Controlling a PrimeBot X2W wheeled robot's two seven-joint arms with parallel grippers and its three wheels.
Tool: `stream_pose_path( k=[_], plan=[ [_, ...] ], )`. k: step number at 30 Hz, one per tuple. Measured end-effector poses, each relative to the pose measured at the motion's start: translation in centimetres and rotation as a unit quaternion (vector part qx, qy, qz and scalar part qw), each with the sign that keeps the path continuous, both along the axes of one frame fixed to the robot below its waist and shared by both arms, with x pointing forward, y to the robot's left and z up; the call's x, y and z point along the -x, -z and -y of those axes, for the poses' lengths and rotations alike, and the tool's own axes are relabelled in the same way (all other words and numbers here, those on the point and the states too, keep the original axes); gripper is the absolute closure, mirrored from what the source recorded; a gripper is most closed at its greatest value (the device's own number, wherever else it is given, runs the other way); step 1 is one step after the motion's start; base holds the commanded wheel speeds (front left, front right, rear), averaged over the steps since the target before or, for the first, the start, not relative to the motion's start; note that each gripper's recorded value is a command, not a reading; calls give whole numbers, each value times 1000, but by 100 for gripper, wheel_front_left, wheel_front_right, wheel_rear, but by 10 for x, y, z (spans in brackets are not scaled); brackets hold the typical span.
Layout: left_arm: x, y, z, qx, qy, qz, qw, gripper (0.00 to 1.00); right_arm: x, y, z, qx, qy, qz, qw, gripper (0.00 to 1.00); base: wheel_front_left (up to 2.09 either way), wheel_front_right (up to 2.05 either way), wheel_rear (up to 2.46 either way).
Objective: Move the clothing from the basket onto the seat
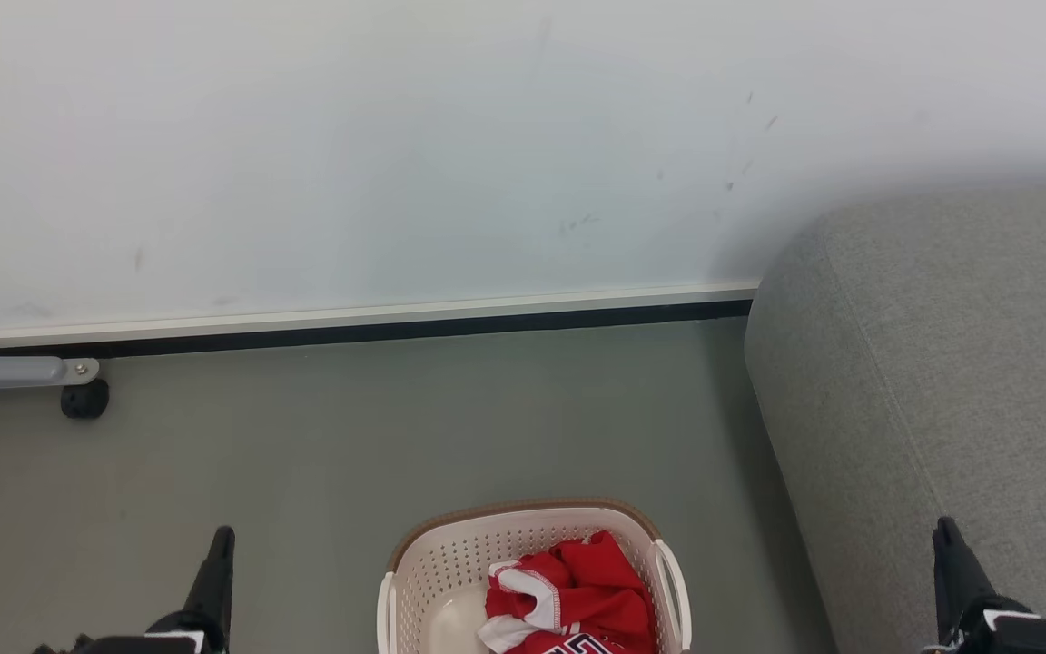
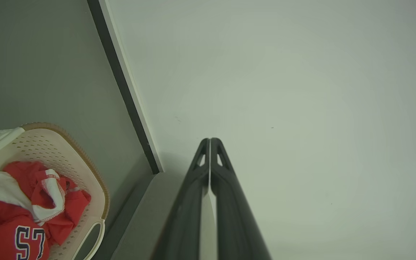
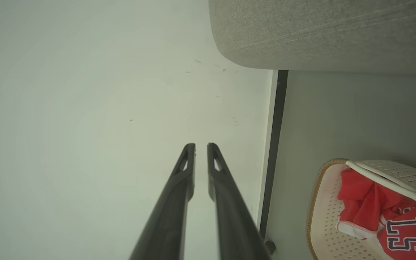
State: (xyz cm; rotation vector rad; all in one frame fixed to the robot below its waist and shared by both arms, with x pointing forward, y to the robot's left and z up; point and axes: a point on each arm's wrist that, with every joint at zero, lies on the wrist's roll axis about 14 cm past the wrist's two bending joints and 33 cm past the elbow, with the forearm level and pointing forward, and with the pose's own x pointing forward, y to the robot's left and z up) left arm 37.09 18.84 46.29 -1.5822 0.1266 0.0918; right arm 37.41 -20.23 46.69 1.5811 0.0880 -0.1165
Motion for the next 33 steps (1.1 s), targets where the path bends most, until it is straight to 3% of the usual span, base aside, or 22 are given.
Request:
stream_pose_path(
  k=[1,2,19,33],
  plan=[
    [4,7,1,2,0,-11,1000,100,4,7,-1,-2,0,-11,1000,100,0,0,0],
    [8,14,2,4,0,-21,1000,0,7,13,-2,-5,0,-20,1000,0,0,0,0],
    [11,10,8,-28,0,-21,999,0,10,12,-9,7,5,-20,1000,0,0,0,0],
    [7,-5,20,-130,21,-9,991,0,9,2,-19,103,-13,-23,994,0,0,0,0]
  ],
)
